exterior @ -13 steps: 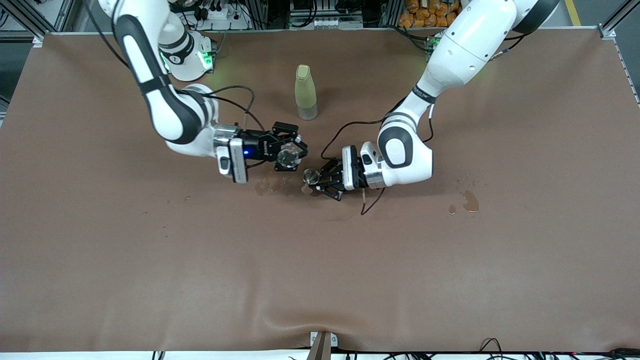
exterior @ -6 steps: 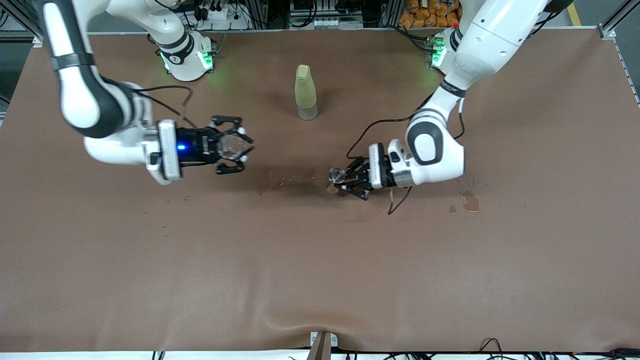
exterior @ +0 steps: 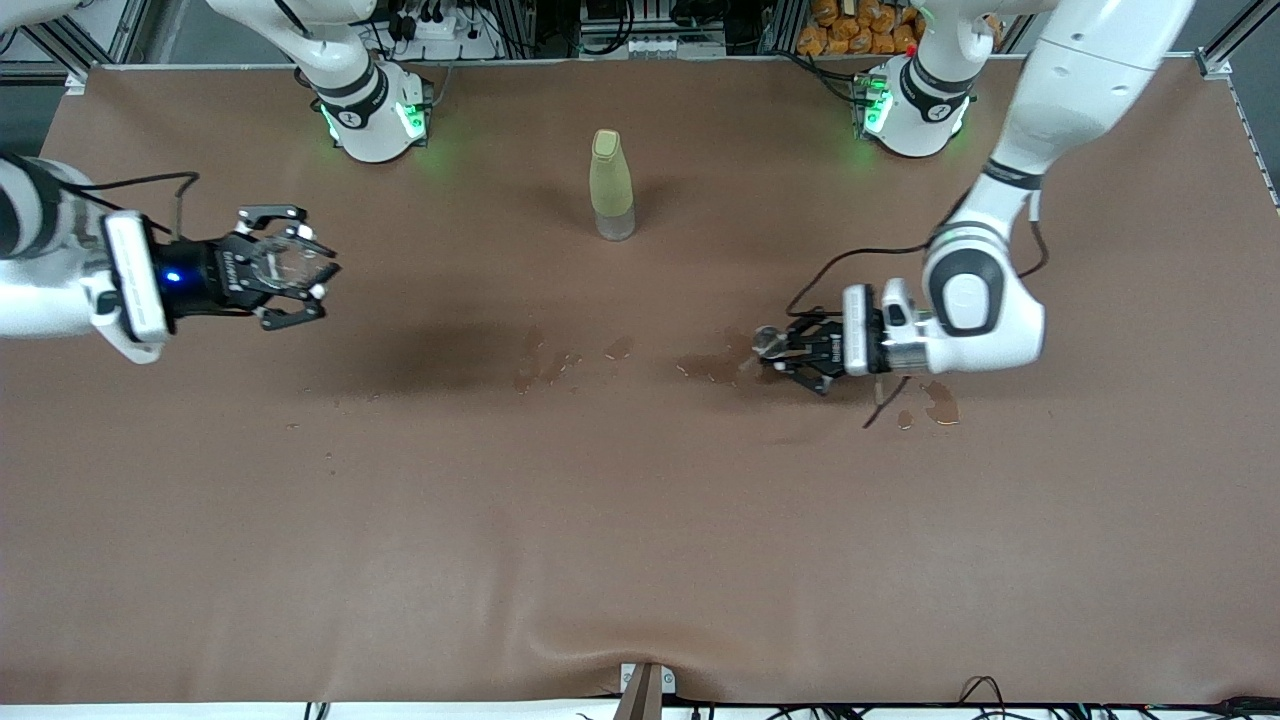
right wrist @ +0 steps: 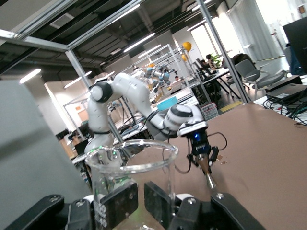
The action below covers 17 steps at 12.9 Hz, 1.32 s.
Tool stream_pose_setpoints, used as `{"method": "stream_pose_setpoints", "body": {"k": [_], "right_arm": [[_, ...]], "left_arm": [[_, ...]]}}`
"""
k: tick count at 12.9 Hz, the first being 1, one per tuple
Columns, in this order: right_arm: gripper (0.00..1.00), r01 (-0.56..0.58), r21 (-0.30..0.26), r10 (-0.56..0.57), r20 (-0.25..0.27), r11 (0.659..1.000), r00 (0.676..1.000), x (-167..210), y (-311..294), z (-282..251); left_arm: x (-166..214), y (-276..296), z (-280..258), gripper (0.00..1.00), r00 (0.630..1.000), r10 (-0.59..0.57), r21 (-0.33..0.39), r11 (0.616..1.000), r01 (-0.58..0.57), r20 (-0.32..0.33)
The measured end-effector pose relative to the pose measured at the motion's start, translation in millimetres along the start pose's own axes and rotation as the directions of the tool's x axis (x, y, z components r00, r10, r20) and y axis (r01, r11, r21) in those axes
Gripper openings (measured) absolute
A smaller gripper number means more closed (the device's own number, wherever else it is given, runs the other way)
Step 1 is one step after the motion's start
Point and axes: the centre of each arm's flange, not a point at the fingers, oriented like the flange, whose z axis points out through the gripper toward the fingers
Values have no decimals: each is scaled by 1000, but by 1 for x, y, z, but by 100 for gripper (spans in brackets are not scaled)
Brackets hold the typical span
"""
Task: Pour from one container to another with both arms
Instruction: 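Tilt the beaker upright and draw both grippers apart outward, then lower the beaker with the right gripper while the left gripper lowers the jigger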
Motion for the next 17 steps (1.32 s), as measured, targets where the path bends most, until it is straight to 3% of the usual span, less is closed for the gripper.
{"method": "stream_pose_setpoints", "body": {"k": [4,10,17], "right_arm": [[15,112,1,-112,56,994,992,-23,-19,-68],[15,270,22,-271,100,963,958,-96,2,-115],[15,375,76,-380,70,924,922,-195,44,-122]], "left_arm": [[-58,10,-103,18,1000,-22,-35,999,23,19],[-127,38,-222,18,994,-81,18,997,80,71],[-197,38,-239,18,990,-130,5,992,130,56]]}}
